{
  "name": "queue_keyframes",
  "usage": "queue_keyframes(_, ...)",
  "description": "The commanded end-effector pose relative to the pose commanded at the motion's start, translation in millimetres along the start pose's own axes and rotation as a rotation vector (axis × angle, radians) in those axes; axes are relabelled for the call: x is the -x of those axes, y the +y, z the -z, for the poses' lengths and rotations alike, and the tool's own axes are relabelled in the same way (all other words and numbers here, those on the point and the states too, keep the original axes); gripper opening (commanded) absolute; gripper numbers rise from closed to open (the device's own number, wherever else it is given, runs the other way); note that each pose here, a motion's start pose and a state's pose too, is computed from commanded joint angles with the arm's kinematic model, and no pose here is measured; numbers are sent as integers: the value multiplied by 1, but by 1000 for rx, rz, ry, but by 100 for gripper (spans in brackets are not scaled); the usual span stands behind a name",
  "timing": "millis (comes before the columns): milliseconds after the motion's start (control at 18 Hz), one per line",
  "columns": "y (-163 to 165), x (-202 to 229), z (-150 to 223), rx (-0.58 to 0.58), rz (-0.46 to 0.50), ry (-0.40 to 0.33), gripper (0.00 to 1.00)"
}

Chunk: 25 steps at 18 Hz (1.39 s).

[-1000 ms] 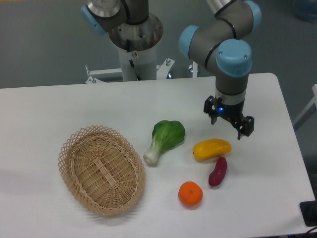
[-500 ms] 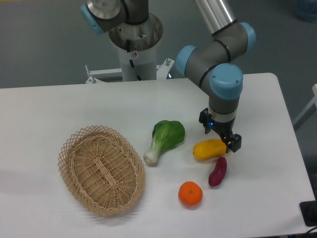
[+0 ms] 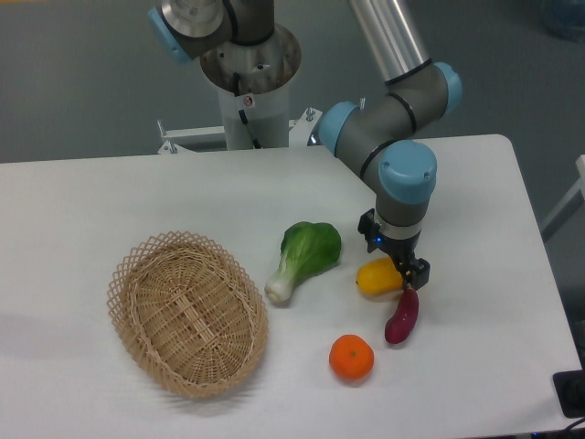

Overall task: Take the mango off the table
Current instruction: 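Close the gripper around the yellow mango, then lift the yellow mango up off the table with the gripper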

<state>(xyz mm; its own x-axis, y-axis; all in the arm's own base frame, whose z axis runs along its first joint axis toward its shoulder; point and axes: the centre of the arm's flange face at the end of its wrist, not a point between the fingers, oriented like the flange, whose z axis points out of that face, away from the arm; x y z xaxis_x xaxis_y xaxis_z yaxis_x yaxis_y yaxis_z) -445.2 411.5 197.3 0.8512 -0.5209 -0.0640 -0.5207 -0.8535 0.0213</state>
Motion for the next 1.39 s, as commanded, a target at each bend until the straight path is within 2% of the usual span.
queue_keyframes(111,-1,1,-2,0,5,-3,100)
queue_keyframes(222,-4,2,0,0,11,-35,84)
queue_keyframes(389,-4,1,-1,1,15,-38,61)
queue_keyframes(500,-5,1,0,0,16,-40,49)
queue_keyframes(778,-4,4,13,-3,18,-64,44)
queue_keyframes(889,-3,11,38,-54,28,-111,44)
queue_keyframes(1111,9,30,82,-177,134,-193,45)
queue_keyframes(1389,23,34,119,-263,247,-246,45)
